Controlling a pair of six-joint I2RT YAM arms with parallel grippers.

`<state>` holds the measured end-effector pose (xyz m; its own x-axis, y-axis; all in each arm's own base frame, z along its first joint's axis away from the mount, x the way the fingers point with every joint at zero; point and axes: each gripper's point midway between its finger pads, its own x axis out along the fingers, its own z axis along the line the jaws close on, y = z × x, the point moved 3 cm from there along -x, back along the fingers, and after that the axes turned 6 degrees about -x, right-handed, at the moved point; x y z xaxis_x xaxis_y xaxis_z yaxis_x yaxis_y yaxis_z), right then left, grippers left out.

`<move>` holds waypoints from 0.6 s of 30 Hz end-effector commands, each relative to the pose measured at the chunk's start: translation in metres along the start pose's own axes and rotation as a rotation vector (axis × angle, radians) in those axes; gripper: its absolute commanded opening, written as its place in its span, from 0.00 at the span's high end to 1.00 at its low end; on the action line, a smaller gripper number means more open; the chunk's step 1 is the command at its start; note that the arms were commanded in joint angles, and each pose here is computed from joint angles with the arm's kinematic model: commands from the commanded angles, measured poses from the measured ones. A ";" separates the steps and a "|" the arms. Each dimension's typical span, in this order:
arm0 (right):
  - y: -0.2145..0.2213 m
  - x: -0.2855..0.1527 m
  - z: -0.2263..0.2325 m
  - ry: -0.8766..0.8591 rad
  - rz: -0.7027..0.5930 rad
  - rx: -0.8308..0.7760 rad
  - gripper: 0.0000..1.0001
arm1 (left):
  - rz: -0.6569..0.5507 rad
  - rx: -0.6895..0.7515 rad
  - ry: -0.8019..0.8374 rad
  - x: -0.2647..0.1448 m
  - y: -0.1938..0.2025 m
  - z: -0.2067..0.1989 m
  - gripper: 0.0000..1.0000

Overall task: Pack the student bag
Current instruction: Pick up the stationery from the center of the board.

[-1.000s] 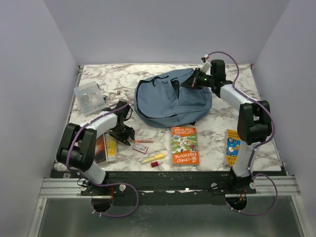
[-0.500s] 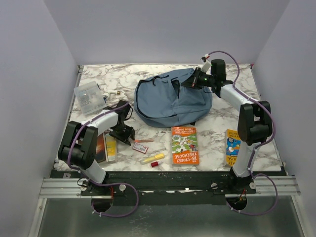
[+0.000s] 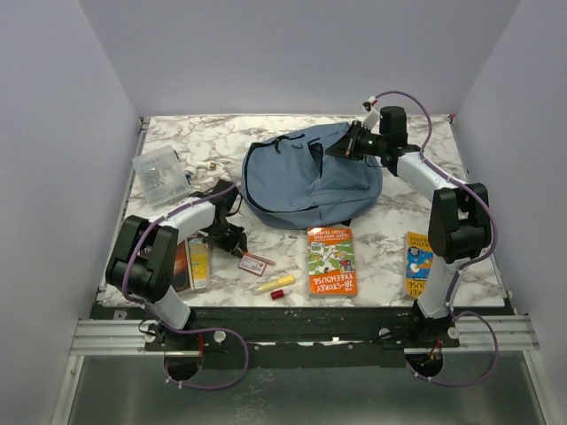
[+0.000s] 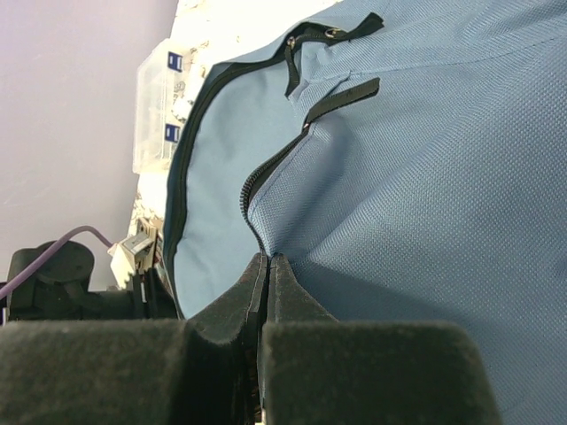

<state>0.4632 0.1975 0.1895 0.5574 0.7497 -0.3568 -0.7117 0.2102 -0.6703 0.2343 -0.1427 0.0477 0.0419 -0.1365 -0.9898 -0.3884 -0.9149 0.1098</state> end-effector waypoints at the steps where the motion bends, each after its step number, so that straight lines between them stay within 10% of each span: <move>1: -0.021 -0.016 0.023 -0.028 -0.070 -0.067 0.99 | 0.019 -0.085 0.029 0.010 0.004 -0.014 0.80; 6: -0.022 -0.017 0.024 -0.023 -0.072 -0.072 0.99 | 0.016 -0.079 0.062 0.003 -0.004 -0.015 1.00; 18: -0.021 -0.017 0.026 -0.035 -0.071 -0.067 0.99 | -0.015 -0.088 0.416 -0.095 -0.017 -0.069 1.00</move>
<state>0.4598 0.1956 0.1981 0.5713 0.7429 -0.3488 -0.6961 0.2134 -0.6855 0.2722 -0.1296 0.0965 0.2699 -0.1958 -0.9428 -0.3318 -0.9381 0.0998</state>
